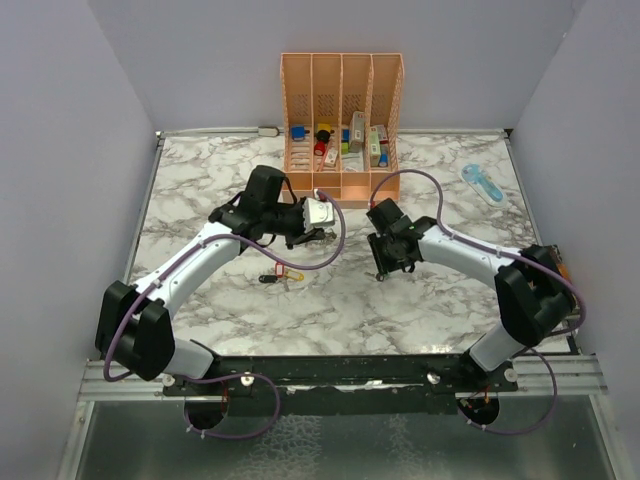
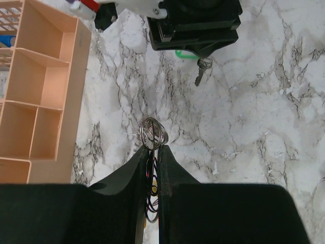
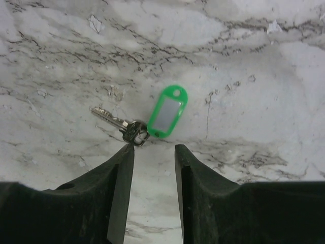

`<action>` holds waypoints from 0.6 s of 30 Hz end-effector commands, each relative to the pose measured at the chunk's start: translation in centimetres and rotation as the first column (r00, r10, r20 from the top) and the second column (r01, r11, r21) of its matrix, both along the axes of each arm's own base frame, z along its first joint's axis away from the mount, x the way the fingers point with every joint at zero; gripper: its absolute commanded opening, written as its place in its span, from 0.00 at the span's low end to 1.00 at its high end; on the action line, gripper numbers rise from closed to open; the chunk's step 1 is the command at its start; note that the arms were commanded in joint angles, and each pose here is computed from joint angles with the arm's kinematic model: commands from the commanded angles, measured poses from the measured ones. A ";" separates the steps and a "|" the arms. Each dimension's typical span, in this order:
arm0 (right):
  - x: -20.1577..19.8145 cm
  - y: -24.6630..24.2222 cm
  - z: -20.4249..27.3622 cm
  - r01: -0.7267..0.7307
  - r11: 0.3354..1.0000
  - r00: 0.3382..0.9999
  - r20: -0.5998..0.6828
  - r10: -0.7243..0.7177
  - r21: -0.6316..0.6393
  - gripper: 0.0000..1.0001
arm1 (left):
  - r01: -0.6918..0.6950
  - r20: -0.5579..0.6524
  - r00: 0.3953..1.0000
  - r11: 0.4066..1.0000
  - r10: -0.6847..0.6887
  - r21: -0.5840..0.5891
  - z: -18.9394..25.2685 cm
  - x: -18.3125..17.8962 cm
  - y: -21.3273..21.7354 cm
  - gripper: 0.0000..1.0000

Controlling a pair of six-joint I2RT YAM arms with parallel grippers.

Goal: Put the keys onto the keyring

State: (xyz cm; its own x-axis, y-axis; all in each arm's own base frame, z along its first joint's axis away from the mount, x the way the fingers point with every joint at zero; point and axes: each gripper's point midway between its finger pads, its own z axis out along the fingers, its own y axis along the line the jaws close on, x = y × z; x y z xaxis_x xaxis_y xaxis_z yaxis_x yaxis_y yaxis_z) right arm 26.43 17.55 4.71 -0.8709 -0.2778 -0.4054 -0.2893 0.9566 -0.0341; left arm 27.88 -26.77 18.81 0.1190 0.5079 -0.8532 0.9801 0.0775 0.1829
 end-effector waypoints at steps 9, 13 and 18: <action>3.6 1.4 -1.3 -0.159 0.987 0.986 0.044 0.160 -0.022 0.35 | -0.004 0.058 0.998 1.000 0.006 -0.027 1.4 0.5 0.4 0.00; 3.1 1.4 -1.2 -0.155 0.988 0.988 0.025 0.155 -0.011 0.30 | -0.004 0.051 0.999 1.000 0.006 -0.029 1.3 0.5 0.4 0.00; 2.0 1.5 -1.5 -0.125 0.992 0.991 -0.034 0.126 0.012 0.21 | -0.007 0.048 0.999 0.999 0.009 -0.035 1.5 0.7 0.3 0.00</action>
State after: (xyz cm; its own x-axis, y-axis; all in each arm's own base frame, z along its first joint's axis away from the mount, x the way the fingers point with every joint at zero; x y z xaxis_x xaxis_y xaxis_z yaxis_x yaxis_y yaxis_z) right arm 28.55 18.09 2.57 -0.8262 -0.4104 -0.3859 -0.4188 0.9056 -0.0665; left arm 28.25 -26.31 18.86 0.1185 0.5074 -0.8535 0.9775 0.0916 0.1901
